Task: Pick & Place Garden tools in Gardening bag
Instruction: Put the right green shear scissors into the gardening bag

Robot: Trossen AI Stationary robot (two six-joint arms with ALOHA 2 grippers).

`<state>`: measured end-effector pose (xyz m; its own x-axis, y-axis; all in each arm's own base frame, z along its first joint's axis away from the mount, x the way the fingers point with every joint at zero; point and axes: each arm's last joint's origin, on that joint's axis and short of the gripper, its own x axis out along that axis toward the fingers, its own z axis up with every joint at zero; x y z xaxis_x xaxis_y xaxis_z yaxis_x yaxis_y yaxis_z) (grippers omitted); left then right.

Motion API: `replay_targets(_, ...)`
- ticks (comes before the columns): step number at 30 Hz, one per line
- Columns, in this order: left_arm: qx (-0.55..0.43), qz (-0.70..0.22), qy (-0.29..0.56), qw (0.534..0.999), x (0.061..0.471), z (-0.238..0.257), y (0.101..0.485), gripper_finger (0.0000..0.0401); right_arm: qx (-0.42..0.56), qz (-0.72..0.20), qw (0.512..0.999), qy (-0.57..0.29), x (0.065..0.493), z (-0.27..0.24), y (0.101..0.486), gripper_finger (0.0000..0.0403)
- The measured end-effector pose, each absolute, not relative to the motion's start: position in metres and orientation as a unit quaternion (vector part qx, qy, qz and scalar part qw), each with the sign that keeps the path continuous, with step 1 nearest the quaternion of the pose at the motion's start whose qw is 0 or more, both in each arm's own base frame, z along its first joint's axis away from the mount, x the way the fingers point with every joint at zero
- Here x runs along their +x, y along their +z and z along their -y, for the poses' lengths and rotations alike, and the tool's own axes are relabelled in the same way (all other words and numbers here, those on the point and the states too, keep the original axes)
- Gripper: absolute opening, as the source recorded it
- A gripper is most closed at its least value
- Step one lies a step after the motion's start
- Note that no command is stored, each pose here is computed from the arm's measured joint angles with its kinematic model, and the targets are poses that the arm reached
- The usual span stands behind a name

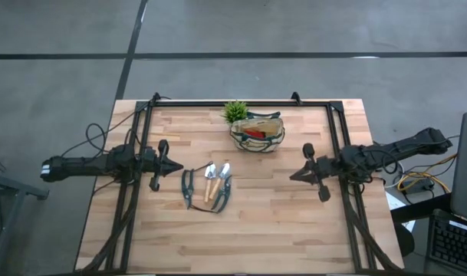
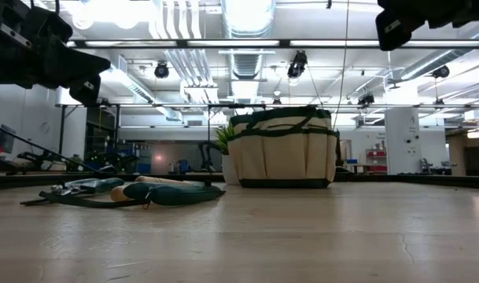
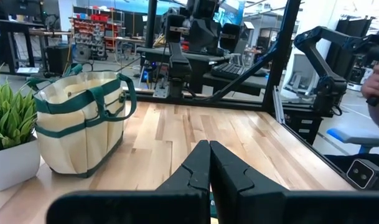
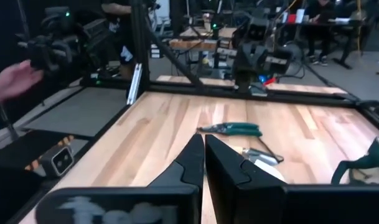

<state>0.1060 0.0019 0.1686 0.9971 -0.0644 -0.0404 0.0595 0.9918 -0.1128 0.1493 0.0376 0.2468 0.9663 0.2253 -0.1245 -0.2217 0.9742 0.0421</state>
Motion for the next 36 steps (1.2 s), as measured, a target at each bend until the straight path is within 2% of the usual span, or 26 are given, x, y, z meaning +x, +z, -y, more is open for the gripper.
replay_targets(6,-0.033,-0.022,-0.027,0.999,0.106,-0.002,0.168,0.0005,0.005,-0.069,0.991,0.114,0.154,-0.039,0.241,0.0008)
replay_targets(8,0.007,-0.014,-0.005,1.000,0.106,-0.004,0.170,0.0005,0.006,-0.073,0.991,0.114,0.155,-0.039,0.239,0.0008)
replay_targets(12,0.012,-0.013,0.027,0.999,0.106,-0.005,0.170,0.0005,0.004,-0.077,0.990,0.115,0.157,-0.040,0.237,0.0008)
replay_targets(14,-0.057,0.002,0.028,0.998,0.106,-0.005,0.173,0.0005,0.003,-0.074,0.991,0.115,0.157,-0.040,0.238,0.0008)
replay_targets(16,-0.205,0.020,0.004,0.978,0.107,-0.004,0.176,0.0005,0.002,-0.071,0.991,0.115,0.158,-0.040,0.238,0.0008)
replay_targets(17,-0.242,0.028,0.005,0.970,0.107,-0.004,0.178,0.0005,0.002,-0.072,0.991,0.115,0.158,-0.040,0.238,0.0008)
replay_targets(21,-0.297,0.080,0.043,0.951,0.107,-0.006,0.184,0.0005,0.002,-0.077,0.990,0.115,0.158,-0.040,0.237,0.0008)
replay_targets(24,-0.306,0.081,-0.015,0.949,0.109,-0.001,0.184,0.0005,0.004,-0.079,0.990,0.115,0.159,-0.040,0.236,0.0008)
replay_targets(29,-0.316,0.034,-0.153,0.936,0.114,0.018,0.184,0.0005,0.016,-0.089,0.989,0.113,0.161,-0.041,0.233,0.0008)
replay_targets(30,-0.312,0.024,-0.158,0.937,0.115,0.021,0.183,0.0005,0.017,-0.090,0.989,0.113,0.162,-0.041,0.233,0.0008)
replay_targets(36,-0.316,0.024,-0.018,0.948,0.124,0.021,0.178,0.0005,0.026,-0.074,0.990,0.113,0.169,-0.043,0.234,0.0008)
